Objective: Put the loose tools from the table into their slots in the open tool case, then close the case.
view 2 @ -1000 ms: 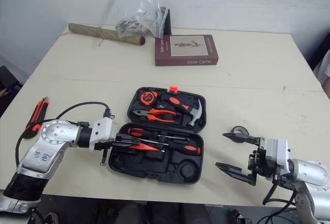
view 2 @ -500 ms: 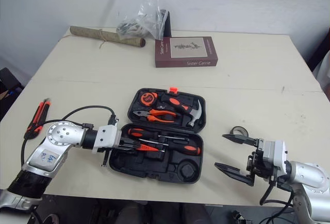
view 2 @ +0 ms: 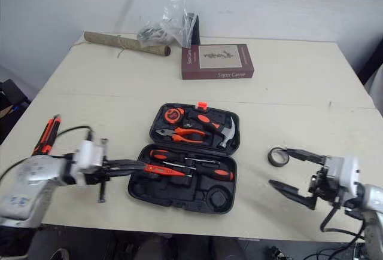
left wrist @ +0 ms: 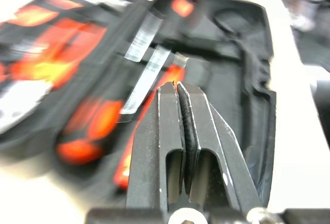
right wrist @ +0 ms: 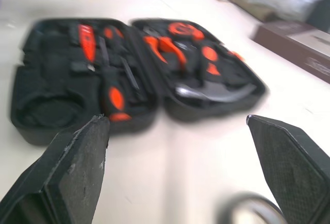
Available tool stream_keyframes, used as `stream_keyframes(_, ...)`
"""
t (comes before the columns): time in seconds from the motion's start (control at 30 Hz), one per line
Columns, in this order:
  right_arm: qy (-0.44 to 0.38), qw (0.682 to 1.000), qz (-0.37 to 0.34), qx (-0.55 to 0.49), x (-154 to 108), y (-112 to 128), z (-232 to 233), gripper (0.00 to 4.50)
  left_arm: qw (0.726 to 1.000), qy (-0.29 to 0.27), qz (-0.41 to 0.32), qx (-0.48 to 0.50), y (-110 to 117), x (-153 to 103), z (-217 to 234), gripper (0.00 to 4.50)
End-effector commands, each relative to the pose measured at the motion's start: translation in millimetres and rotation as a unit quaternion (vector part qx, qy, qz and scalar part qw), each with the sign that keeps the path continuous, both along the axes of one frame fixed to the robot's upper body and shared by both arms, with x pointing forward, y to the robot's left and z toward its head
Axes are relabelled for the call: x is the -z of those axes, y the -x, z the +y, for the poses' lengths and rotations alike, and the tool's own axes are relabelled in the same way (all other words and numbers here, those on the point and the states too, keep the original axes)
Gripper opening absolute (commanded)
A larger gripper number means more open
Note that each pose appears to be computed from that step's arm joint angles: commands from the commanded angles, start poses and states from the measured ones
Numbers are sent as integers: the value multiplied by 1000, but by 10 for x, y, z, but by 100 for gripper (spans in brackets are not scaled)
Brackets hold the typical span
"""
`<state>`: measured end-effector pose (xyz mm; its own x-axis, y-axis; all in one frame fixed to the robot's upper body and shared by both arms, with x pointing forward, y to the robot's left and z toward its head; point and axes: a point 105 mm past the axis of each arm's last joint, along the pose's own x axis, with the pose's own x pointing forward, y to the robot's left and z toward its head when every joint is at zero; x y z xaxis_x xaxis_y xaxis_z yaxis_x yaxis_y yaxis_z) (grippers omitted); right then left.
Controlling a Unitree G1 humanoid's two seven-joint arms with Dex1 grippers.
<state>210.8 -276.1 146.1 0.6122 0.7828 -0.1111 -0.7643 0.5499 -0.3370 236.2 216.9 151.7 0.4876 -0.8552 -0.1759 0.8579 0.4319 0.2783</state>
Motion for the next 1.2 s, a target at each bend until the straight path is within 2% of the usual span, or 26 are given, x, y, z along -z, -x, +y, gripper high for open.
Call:
stream_keyframes(0.03, 39, 995, -18, 94, -101, 139, -533, 450, 980, 0, -35, -197, 141, -204, 899, 172)
stream_keyframes(0.13, 61, 984, -19, 165, -77, 240, -872, 450, 930, 1, -37, -365, 487, -202, 1705, 302)
stream_keyframes(0.23, 71, 974, -18, 213, -45, 296, -1060, 450, 882, -21, -33, -470, 885, -145, 2219, 437)
stream_keyframes(0.3, 77, 976, -9, 205, 8, 311, -1018, 450, 846, -40, -26, -531, 1156, -82, 2500, 448)
stream_keyframes(0.37, 73, 978, -16, 196, 3, 259, -938, 450, 817, -43, -31, -575, 1326, -68, 2676, 448)
stream_keyframes(0.4, 67, 979, -25, 193, -19, 206, -888, 450, 806, -47, -33, -589, 1379, -59, 2727, 448)
stream_keyframes(0.47, 53, 980, -39, 185, -54, 100, -767, 450, 807, -52, -35, -588, 1405, -34, 2705, 448)
stream_keyframes(0.63, -1, 992, -57, 115, -183, -129, -222, 450, 828, -18, -64, -556, 1131, -132, 2470, 448)
stream_keyframes(0.7, -31, 993, -75, 85, -314, -261, 22, 450, 831, 17, -54, -553, 971, -180, 2393, 448)
stream_keyframes(0.77, -57, 993, -86, 51, -419, -305, 217, 450, 820, 62, -8, -569, 825, -173, 2351, 448)
stream_keyframes(0.83, -86, 992, -89, 13, -469, -294, 413, 450, 827, 81, 25, -556, 662, -184, 2214, 448)
stream_keyframes(0.9, -108, 988, -90, -57, -488, -192, 688, 450, 830, 75, 57, -550, 479, -173, 2101, 448)
stream_keyframes(0.97, -110, 982, -107, -112, -520, -96, 880, 450, 800, 31, 95, -592, 397, -69, 2174, 448)
stream_keyframes(1.03, -126, 974, -123, -142, -570, -73, 1034, 450, 788, 59, 116, -601, 250, -54, 2112, 448)
stream_keyframes(1.1, -134, 969, -125, -166, -568, -50, 1136, 450, 788, 87, 128, -596, 103, -61, 2021, 448)
stream_keyframes(1.2, -135, 965, -121, -189, -525, -28, 1190, 450, 791, 95, 159, -583, -73, 0, 1901, 448)
